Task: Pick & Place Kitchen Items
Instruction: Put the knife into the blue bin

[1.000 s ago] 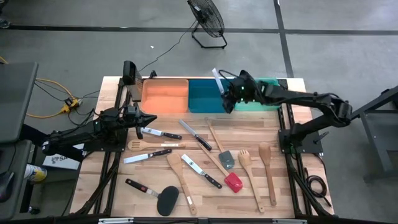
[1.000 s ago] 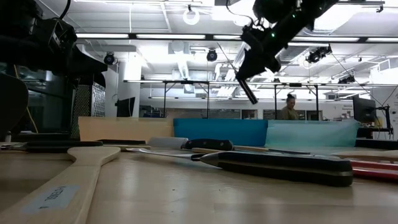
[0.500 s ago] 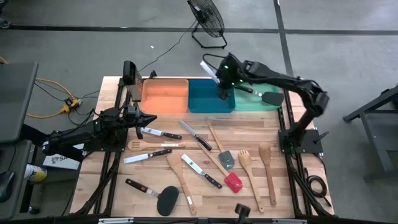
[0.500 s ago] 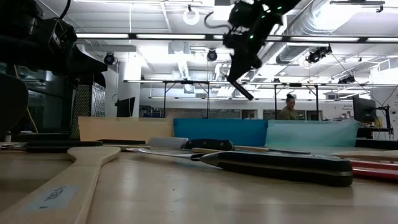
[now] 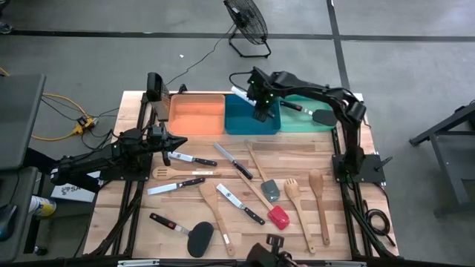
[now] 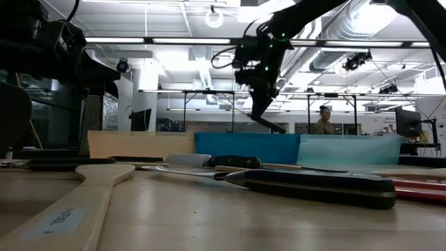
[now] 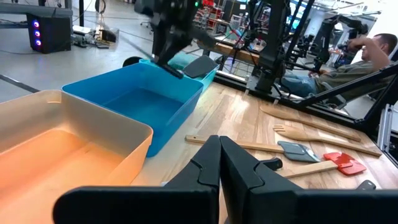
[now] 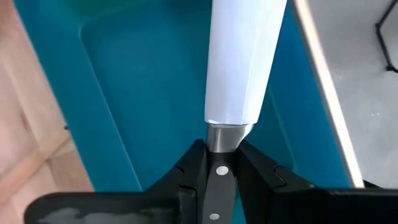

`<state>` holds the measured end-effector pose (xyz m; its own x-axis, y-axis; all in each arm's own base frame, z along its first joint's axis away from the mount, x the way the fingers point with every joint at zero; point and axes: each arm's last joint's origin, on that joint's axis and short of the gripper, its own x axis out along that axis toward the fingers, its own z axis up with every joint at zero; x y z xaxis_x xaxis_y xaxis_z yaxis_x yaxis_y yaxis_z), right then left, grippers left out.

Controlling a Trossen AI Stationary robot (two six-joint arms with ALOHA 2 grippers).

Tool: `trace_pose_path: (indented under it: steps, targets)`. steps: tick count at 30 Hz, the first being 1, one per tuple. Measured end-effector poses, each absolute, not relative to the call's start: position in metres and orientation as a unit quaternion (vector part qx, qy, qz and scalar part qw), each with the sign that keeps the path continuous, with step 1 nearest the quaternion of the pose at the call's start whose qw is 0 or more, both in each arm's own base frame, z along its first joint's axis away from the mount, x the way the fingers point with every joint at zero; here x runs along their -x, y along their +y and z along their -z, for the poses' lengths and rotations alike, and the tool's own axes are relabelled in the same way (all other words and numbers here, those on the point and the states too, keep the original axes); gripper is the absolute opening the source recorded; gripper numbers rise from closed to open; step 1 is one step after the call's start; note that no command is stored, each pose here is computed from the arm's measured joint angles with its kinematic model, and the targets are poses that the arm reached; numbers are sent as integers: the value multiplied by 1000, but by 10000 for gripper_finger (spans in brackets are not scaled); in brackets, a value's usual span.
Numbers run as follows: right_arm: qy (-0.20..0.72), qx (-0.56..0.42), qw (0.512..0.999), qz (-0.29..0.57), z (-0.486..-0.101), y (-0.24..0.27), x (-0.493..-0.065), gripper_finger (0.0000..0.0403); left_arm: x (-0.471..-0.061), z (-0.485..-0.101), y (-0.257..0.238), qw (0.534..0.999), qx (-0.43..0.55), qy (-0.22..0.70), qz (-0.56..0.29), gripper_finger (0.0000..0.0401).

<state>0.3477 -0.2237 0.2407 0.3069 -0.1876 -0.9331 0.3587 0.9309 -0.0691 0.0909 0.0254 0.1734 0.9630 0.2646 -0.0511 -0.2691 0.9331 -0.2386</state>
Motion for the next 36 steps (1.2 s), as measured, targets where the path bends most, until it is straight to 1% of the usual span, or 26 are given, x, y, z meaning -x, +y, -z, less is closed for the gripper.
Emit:
trace_pose_path:
  steps: [7, 12, 18, 28, 36]
  targets:
    - [573, -79, 802, 147, -214, -229, -359, 56, -91, -173, 25, 983, 123, 9, -135, 0]
    - [577, -110, 795, 153, -196, -232, -364, 56, -91, -173, 25, 983, 123, 9, -135, 0]
    - [593, -111, 785, 142, -179, -231, -369, 56, -91, -173, 25, 983, 123, 9, -135, 0]
    - [595, -104, 785, 139, -175, -233, -370, 56, -91, -173, 25, 983, 123, 9, -136, 0]
    - [600, -111, 782, 130, -158, -236, -373, 56, -91, -173, 25, 983, 123, 9, -135, 0]
